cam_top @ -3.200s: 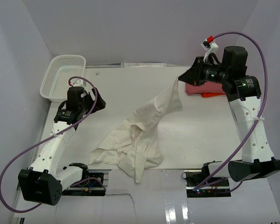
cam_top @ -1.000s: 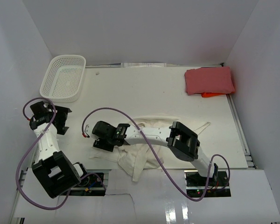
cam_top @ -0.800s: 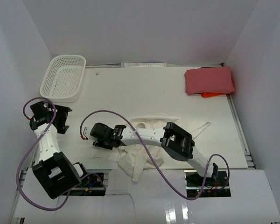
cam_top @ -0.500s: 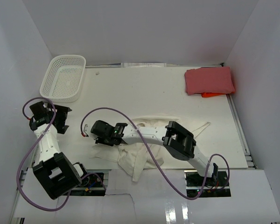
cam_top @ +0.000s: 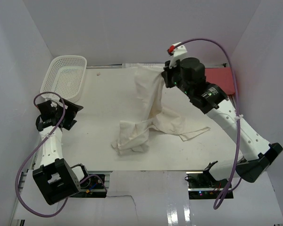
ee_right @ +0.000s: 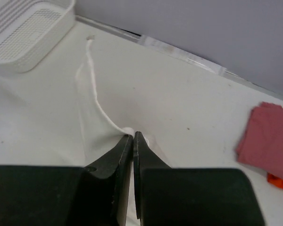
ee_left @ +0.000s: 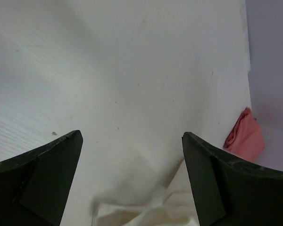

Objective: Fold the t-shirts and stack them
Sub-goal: Flatten out the tshirt

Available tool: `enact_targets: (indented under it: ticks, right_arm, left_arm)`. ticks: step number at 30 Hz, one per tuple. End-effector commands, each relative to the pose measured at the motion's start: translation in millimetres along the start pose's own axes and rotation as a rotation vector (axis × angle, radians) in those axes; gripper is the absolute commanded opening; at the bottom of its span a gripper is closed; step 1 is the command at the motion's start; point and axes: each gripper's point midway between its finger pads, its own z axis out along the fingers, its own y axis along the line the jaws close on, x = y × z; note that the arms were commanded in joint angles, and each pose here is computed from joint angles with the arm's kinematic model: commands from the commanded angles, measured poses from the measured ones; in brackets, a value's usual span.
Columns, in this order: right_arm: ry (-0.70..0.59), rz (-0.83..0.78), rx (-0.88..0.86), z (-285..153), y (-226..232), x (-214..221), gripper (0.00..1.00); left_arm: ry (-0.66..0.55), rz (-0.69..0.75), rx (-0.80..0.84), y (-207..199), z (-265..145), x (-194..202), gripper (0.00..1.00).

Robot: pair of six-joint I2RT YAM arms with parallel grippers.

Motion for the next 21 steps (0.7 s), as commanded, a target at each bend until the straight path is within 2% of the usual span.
enact_targets:
  ticks: [1,4,6,8,10,11,13,16,18,20,21]
  right_arm:
    - [0.146,0.122,0.117,-7.3,-38.3,47.9,0.08]
    - [0.289,0.168,0.2,-26.3,-57.1,85.2,0.08]
    - [0.404,0.211,0.158,-39.3,-45.3,114.3,0.08]
    - [0.511,0.229,0.001,-47.9,-3.5,154.9,0.08]
    - [0.535,0.245,-0.052,-60.2,19.9,173.9,0.08]
    - [0.61,0.222,-0.089,-70.0,37.1,205.0,0.08]
    - [0.674,0.222,-0.154,-86.6,63.6,230.7,0.08]
    - [0.816,0.239,-0.197,-116.5,91.1,300.4,0.08]
    - [0.863,0.283,-0.212,-127.6,105.6,323.4,0.08]
    - [0.882,0.296,-0.314,-138.9,133.9,339.7,0.08]
    - [0.931,0.3,-0.35,-149.1,142.5,358.0,0.08]
  left_arm:
    - [0.054,0.208,0.166,-45.8,-1.9,21.0,0.98]
    - [0.108,0.332,0.199,-64.1,1.4,48.3,0.98]
    - [0.135,0.385,0.216,-72.0,1.3,60.4,0.98]
    - [0.143,0.398,0.206,-71.5,3.1,63.3,0.98]
    - [0.145,0.413,0.208,-73.8,2.8,63.7,0.98]
    - [0.151,0.415,0.202,-73.0,3.9,64.3,0.98]
    - [0.153,0.423,0.206,-75.3,3.6,64.0,0.98]
    - [0.161,0.434,0.198,-74.4,5.6,65.1,0.98]
    - [0.164,0.437,0.199,-75.0,5.8,65.4,0.98]
    - [0.173,0.439,0.199,-74.0,6.6,67.7,0.98]
    - [0.178,0.438,0.196,-73.0,7.5,68.5,0.98]
